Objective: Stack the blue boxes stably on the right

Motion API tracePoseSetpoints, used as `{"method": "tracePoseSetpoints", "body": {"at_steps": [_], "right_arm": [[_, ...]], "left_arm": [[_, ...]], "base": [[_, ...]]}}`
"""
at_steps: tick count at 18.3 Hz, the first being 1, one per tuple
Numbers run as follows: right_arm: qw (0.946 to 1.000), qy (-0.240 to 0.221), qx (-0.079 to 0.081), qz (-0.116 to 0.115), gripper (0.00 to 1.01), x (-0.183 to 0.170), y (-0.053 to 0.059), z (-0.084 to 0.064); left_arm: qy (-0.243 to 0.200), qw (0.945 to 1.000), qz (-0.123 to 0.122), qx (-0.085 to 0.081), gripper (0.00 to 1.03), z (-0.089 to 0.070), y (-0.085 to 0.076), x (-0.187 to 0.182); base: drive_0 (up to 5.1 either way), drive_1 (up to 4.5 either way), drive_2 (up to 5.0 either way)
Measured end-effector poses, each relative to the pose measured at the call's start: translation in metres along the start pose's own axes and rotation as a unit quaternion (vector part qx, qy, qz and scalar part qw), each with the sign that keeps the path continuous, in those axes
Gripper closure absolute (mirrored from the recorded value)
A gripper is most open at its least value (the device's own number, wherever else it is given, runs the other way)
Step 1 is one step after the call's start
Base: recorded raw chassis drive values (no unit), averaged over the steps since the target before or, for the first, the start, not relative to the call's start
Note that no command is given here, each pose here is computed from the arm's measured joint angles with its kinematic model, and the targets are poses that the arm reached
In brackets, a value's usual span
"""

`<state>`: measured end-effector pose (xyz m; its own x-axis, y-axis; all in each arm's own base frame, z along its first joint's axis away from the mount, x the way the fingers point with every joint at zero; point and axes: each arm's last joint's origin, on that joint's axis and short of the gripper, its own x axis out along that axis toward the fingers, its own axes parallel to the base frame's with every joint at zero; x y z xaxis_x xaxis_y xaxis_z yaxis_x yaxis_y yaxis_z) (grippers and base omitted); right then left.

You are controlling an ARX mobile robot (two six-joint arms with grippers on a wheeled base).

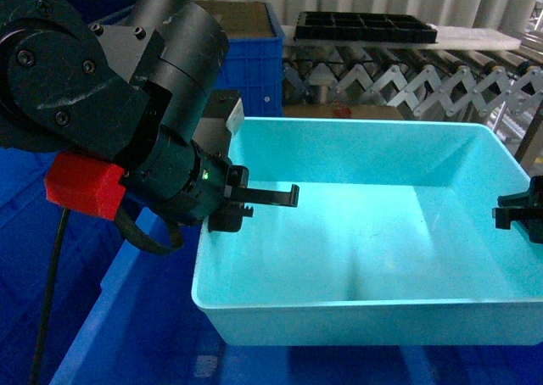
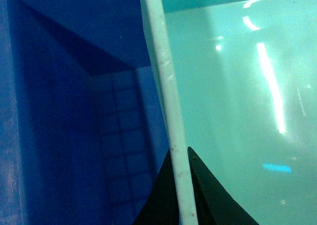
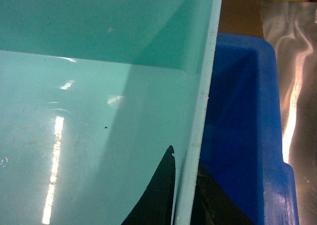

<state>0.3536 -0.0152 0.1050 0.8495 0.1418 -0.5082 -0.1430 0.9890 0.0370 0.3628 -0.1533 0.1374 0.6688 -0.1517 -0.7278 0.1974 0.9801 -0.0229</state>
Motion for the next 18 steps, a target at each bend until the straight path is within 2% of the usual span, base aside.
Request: {"method": "tracePoseSetpoints", "body": {"at_steps": [3,6,8,14,18], "right_arm": [[1.0,-0.001,-0.006,0.0,0.95,0.001,0.0,-0.002],[0.9997,0.018,-0.014,0.006,0.95,0.008,0.011,-0.012],[0.9997,0.019,-0.017,0.004,0.95,0.01,0.015,-0.012],[0.9996,0.002,-0.028,-0.003,0.95,0.017,0.03,-0.006],[0.9996,0.003,-0.028,-0.003,0.95,0.017,0.03,-0.006]], "left_arm": [[-0.001,1.0,-0.001,-0.007,1.01,-0.004,0.0,0.003],[0.026,0.9994,0.007,-0.021,1.01,-0.017,0.009,0.014],[0.017,0.9996,0.002,-0.024,1.01,-0.015,0.011,0.014],[0.01,0.9997,0.004,-0.02,1.01,-0.012,0.015,0.016],[0.011,0.9998,0.004,-0.018,1.01,-0.012,0.015,0.016]], "base": [[0.0,0.0,0.0],[0.0,0.0,0.0],[0.0,0.0,0.0],[0.0,0.0,0.0],[0.0,0.0,0.0]]}}
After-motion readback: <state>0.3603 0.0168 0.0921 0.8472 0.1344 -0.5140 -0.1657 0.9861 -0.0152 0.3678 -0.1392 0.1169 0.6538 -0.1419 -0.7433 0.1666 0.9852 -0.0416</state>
